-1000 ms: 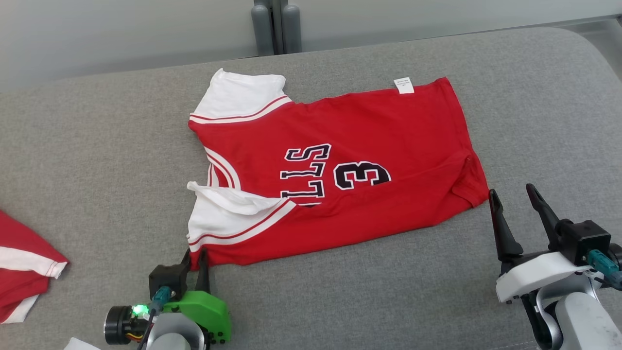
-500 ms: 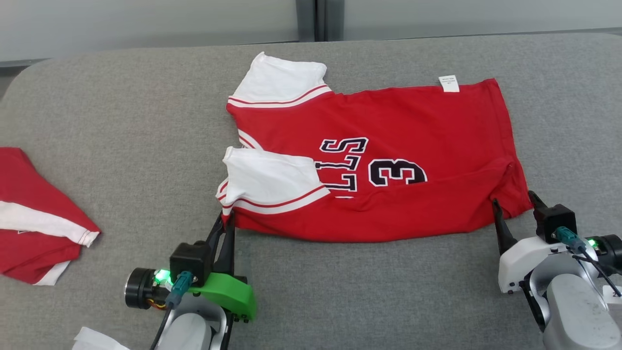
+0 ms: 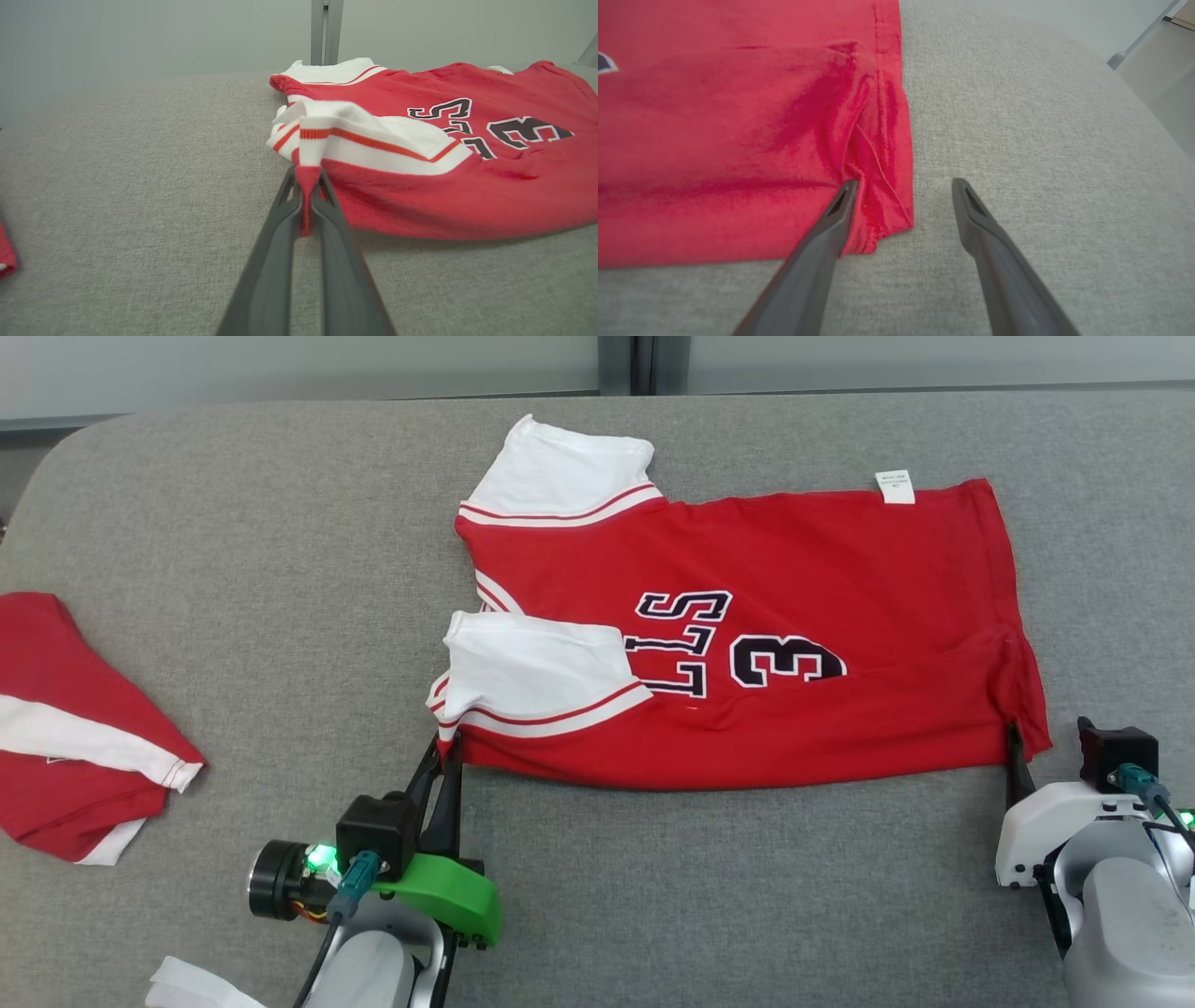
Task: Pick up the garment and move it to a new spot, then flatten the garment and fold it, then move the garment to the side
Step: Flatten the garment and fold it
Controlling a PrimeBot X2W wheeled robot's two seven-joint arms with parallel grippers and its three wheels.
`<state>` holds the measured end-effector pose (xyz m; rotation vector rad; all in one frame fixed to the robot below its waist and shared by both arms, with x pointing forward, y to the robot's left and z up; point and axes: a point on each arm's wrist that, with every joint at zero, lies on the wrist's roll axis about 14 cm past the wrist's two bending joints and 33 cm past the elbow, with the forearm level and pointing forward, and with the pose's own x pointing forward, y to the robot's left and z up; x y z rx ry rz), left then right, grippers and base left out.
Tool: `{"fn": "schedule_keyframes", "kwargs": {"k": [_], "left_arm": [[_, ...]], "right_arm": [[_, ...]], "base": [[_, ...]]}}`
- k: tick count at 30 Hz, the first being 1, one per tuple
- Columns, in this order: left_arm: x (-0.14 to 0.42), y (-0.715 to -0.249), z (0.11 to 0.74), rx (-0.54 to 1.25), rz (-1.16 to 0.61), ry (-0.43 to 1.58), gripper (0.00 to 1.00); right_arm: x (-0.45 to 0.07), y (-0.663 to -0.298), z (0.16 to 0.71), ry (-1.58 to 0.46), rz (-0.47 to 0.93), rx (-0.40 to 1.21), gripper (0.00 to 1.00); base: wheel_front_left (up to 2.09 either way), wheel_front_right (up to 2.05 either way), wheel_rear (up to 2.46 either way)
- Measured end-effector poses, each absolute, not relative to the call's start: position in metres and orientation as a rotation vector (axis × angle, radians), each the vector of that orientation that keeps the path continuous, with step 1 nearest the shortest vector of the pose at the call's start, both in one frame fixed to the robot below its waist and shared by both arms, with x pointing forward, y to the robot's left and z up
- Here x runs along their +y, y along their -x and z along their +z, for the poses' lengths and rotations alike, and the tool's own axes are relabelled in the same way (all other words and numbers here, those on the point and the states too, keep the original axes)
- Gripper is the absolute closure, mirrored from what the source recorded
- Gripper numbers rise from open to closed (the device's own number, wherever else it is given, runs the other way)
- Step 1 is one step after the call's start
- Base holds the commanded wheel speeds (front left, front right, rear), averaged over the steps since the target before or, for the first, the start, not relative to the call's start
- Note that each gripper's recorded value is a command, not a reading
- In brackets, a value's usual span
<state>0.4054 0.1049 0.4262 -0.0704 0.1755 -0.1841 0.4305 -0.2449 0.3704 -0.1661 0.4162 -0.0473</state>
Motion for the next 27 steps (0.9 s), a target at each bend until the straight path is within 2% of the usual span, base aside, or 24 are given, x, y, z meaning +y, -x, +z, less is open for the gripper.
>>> {"fn": "schedule_keyframes", "kwargs": {"k": [7,8,9,10,20,27], "left_arm": [[0.101,-0.406,0.430,0.164,-0.195,0.071,1.00],[0.101,-0.407,0.431,0.162,-0.196,0.072,1.00],[0.100,-0.407,0.431,0.162,-0.196,0.072,1.00],[0.100,-0.406,0.431,0.162,-0.197,0.071,1.00],[0.103,-0.398,0.432,0.166,-0.188,0.069,1.00],[0.105,-0.384,0.434,0.160,-0.187,0.073,1.00]], "right_arm": [[-0.244,-0.424,0.366,0.078,-0.089,0.429,0.00],[-0.241,-0.423,0.366,0.058,-0.090,0.429,0.21],[-0.239,-0.423,0.365,0.048,-0.087,0.431,0.64],[-0.237,-0.423,0.365,0.038,-0.085,0.431,1.00],[-0.232,-0.417,0.376,-0.075,-0.096,0.395,1.00],[-0.231,-0.403,0.387,-0.285,-0.149,0.347,1.00]], "base": [[0.00,0.00,0.00],[0.00,0.00,0.00],[0.00,0.00,0.00],[0.00,0.00,0.00],[0.00,0.00,0.00],[0.00,0.00,0.00]]}}
